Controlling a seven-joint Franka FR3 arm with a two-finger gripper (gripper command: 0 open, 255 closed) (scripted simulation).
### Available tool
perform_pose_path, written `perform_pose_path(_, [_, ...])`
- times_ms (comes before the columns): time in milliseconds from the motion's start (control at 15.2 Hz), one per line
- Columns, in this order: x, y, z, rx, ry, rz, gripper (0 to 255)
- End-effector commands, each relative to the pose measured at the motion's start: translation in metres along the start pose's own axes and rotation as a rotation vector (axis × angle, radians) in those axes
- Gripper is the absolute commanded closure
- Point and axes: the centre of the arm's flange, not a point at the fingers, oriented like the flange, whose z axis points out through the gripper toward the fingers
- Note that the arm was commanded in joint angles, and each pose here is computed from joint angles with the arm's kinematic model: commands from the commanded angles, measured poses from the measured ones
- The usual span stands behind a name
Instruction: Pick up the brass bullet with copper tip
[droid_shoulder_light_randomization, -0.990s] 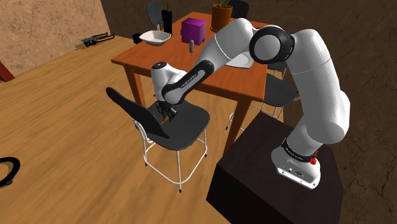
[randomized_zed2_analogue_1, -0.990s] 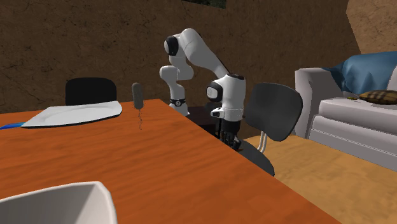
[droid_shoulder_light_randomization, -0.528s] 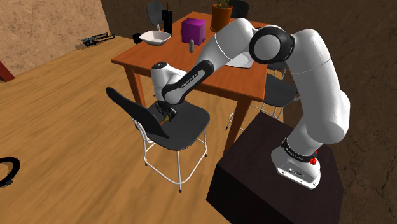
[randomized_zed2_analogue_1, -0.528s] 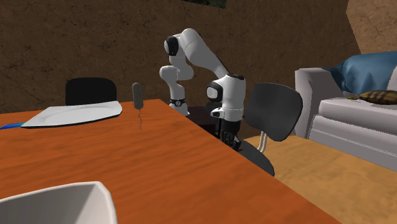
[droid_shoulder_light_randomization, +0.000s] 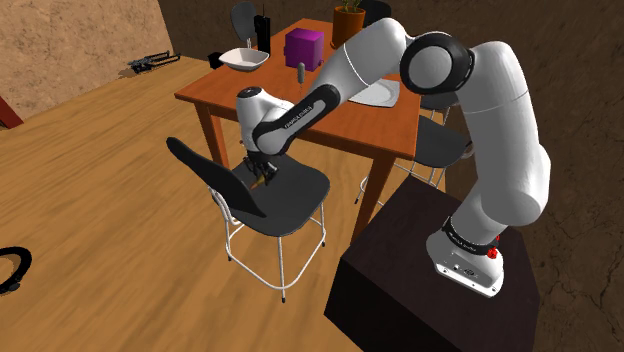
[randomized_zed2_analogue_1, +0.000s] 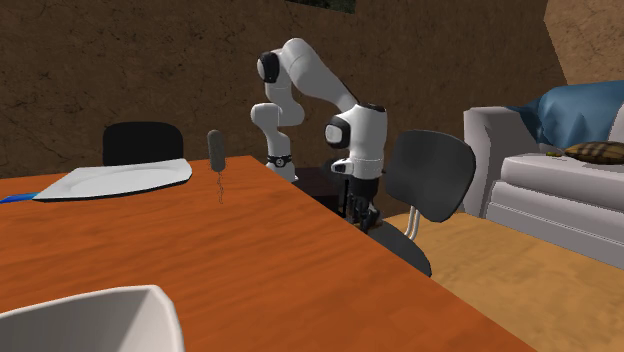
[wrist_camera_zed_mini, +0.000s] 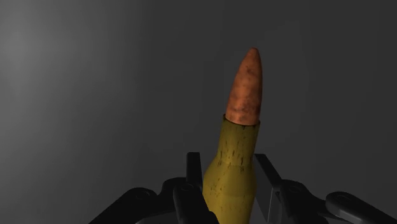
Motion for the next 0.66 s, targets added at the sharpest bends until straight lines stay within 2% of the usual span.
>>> perform_pose_path(0, [0.000,0.000,-0.011,0.000,0.000,0.000,255])
perform_pose_path(462, [0.001,0.001,-0.048,0.000,0.000,0.000,255])
perform_pose_path(594, [0.001,0.001,-0.048,0.000,0.000,0.000,255])
